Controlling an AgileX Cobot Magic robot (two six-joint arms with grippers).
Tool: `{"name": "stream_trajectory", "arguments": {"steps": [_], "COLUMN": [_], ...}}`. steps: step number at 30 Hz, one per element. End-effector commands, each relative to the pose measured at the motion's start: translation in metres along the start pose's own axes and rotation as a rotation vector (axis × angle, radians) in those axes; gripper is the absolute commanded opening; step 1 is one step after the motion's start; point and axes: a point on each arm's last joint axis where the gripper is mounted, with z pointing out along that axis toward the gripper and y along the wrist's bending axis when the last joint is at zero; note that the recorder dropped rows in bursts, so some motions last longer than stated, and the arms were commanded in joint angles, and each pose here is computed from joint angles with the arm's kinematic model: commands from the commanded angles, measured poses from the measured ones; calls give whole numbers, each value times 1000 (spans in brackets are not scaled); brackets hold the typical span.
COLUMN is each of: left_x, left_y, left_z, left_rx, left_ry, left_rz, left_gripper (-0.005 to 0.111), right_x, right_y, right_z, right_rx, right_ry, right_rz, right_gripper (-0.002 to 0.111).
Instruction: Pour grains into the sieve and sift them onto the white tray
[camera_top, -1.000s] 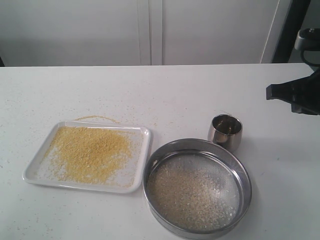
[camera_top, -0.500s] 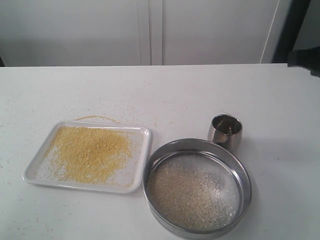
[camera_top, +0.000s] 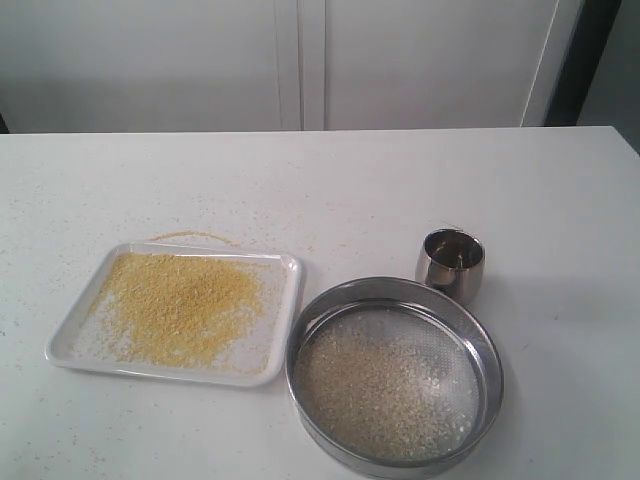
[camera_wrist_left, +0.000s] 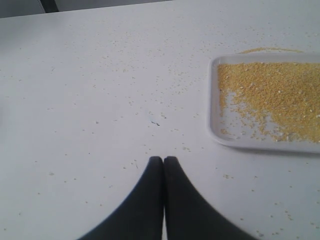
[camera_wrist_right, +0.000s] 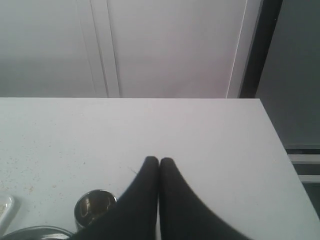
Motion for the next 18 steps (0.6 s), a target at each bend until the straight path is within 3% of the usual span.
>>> {"name": "stream_trajectory", "arguments": {"steps": [1, 12, 18], "left_x": [1, 1, 1], "left_y": [0, 0, 0], "left_z": [0, 0, 0], "left_rx": [0, 0, 0], "left_ry": [-4, -4, -4], "left_rz": [-11, -11, -11], "left_gripper": [0, 0, 0], "right_x": [18, 52, 55], "right_y": [-3, -7, -9], "right_z": [-13, -34, -49], "right_rx": [7, 10, 12], "right_ry": [-21, -27, -53], "right_rz": [-20, -18, -13], "right_gripper": [0, 0, 0]}}
